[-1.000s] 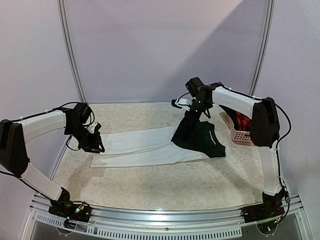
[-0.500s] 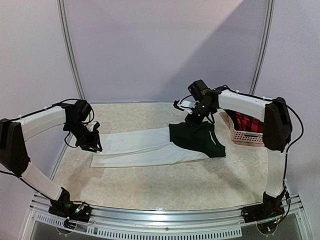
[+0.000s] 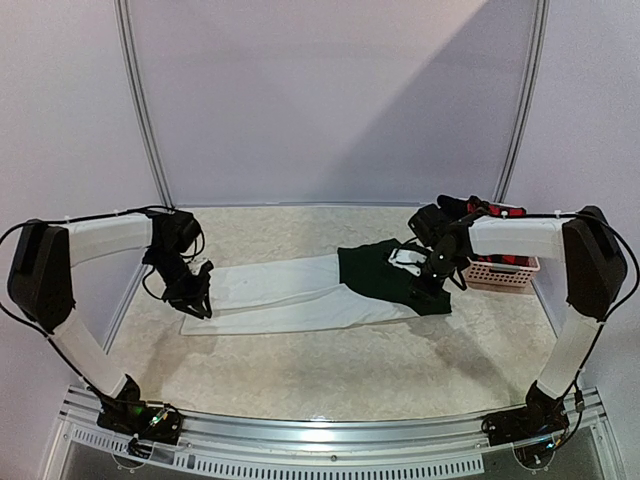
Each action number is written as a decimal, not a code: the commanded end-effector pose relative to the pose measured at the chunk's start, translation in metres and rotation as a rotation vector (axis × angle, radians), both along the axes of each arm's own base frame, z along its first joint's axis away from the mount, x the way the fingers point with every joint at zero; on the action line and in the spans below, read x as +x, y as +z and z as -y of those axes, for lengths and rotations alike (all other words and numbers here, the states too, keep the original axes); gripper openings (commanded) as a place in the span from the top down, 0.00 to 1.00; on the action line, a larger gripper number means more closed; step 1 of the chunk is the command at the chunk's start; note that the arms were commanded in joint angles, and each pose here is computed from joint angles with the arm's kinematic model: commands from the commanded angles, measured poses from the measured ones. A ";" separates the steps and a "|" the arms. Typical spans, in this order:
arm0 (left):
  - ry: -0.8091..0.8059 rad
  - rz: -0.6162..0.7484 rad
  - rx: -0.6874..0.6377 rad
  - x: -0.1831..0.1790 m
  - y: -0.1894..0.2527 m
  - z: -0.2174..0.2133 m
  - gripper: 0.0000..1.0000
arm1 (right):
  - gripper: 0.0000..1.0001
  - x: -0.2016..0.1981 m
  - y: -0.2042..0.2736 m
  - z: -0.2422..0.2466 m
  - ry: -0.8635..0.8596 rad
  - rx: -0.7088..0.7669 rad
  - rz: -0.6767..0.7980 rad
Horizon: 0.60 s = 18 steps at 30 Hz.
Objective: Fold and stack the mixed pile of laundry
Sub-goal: Smooth out the rectangle-folded T-shirt at the center of the board.
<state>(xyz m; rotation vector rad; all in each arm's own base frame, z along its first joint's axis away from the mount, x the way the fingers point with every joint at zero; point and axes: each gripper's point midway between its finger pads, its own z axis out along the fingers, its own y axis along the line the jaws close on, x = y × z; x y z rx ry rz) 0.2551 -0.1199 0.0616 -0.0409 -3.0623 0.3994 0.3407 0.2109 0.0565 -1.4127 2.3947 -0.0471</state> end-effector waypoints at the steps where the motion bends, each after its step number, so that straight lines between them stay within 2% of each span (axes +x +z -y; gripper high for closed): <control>1: -0.031 -0.006 0.027 0.019 -0.012 0.005 0.78 | 0.64 0.006 -0.006 -0.007 0.003 0.028 0.010; 8: -0.052 0.027 0.138 0.076 -0.030 -0.003 0.76 | 0.64 0.006 -0.005 -0.006 -0.002 0.032 0.011; 13: 0.125 0.167 0.191 0.126 0.007 -0.048 0.74 | 0.64 0.006 0.000 -0.001 -0.020 0.041 0.021; 16: 0.166 0.196 0.192 0.131 0.017 -0.063 0.73 | 0.64 0.008 0.003 0.001 -0.031 0.044 0.029; 18: 0.151 0.179 0.164 0.122 0.017 -0.056 0.71 | 0.64 0.010 0.006 0.003 -0.041 0.049 0.034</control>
